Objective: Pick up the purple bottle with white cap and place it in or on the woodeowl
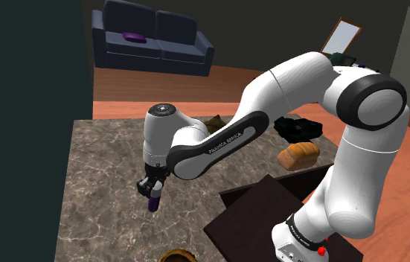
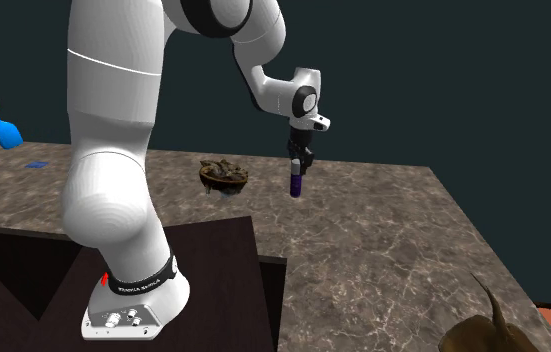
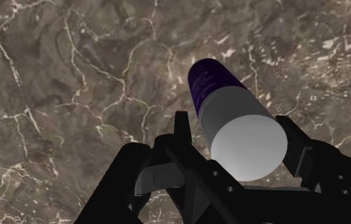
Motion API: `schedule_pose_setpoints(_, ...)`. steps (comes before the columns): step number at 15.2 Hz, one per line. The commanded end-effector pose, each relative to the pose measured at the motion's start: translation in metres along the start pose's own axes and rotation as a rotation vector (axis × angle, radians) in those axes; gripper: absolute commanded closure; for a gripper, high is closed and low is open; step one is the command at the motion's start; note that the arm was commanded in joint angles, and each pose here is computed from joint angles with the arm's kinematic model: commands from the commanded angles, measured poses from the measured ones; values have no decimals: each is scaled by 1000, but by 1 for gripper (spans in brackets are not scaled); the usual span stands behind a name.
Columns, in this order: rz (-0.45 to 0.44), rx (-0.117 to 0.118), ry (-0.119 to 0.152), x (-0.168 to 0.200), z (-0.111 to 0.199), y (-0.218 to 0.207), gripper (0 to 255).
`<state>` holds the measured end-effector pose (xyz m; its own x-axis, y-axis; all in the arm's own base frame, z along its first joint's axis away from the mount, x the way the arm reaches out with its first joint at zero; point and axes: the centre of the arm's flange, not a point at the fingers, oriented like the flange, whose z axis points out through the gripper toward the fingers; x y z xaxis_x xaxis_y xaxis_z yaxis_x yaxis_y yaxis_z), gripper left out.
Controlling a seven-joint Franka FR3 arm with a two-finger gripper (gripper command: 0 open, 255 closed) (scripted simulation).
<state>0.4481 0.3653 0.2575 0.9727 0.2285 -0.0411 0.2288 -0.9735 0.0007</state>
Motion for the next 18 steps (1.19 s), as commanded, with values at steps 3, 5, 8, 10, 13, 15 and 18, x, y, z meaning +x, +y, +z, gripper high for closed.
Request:
schedule_pose_setpoints(3, 0, 0, 0, 0, 0, 0, 255)
schedule_pose_setpoints(5, 0, 0, 0, 0, 0, 0, 255)
schedule_pose_setpoints(8, 0, 0, 0, 0, 0, 0, 255)
schedule_pose_setpoints(10, 0, 0, 0, 0, -5, 0, 255)
schedule_pose_setpoints(13, 0, 0, 0, -1, -21, 0, 255)
schedule_pose_setpoints(15, 0, 0, 0, -1, -32, 0, 255)
schedule_pose_setpoints(18, 0, 0, 0, -2, -47, 0, 255)
